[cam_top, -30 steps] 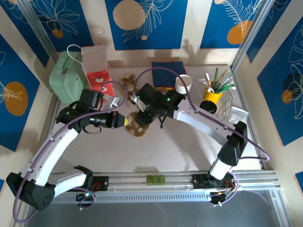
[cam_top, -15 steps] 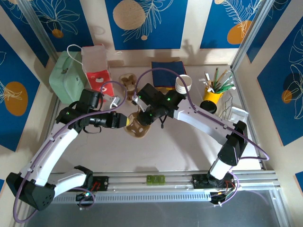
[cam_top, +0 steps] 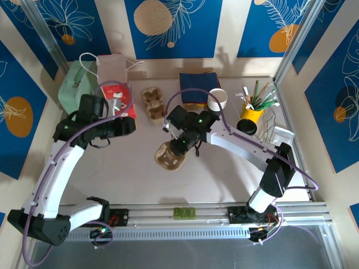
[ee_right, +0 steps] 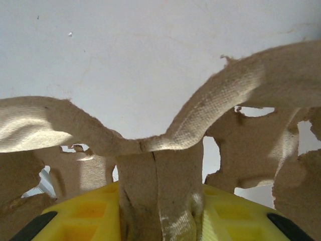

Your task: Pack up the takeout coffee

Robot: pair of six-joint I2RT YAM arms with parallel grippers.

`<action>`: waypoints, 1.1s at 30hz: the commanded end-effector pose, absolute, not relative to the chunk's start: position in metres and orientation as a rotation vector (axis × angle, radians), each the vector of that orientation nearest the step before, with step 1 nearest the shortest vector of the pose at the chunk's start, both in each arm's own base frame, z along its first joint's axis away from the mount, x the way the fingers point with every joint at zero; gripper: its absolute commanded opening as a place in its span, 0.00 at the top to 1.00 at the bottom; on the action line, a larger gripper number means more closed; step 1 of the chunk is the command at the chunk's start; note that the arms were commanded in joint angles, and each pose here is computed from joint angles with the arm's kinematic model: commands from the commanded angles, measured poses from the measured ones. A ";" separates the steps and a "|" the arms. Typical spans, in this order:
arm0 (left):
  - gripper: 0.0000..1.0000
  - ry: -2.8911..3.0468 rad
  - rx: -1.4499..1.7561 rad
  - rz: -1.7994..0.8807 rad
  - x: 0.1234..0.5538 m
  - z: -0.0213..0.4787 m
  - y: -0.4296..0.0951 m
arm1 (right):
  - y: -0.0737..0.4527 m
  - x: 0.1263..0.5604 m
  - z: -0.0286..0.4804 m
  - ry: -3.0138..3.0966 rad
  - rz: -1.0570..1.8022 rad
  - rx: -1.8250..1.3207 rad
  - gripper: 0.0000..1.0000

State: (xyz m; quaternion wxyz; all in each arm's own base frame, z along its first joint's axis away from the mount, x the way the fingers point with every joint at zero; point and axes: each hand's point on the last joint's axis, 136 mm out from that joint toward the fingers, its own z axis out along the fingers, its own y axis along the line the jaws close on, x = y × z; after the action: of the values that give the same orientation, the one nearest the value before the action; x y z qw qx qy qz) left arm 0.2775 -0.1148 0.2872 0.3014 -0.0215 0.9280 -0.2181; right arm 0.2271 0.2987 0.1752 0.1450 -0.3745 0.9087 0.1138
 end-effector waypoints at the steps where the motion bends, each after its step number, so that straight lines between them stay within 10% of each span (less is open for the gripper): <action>1: 0.41 2.444 -0.256 -0.308 0.300 0.297 -0.068 | 0.292 0.215 0.182 2.628 0.387 -1.071 0.68; 17: 0.32 2.291 -0.422 0.200 0.428 0.331 0.016 | 0.269 0.193 0.171 2.674 0.404 -1.071 0.70; 33: 0.47 2.286 -0.280 0.131 0.518 0.305 0.030 | 0.261 0.187 0.170 2.675 0.411 -1.083 0.70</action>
State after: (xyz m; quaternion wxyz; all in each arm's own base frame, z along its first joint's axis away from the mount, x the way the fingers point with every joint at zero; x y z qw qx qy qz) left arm 0.5019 0.0248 0.2856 0.3716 -0.1308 0.9182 0.0418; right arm 0.1950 0.2655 0.1675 0.1220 -0.3674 0.9130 0.1286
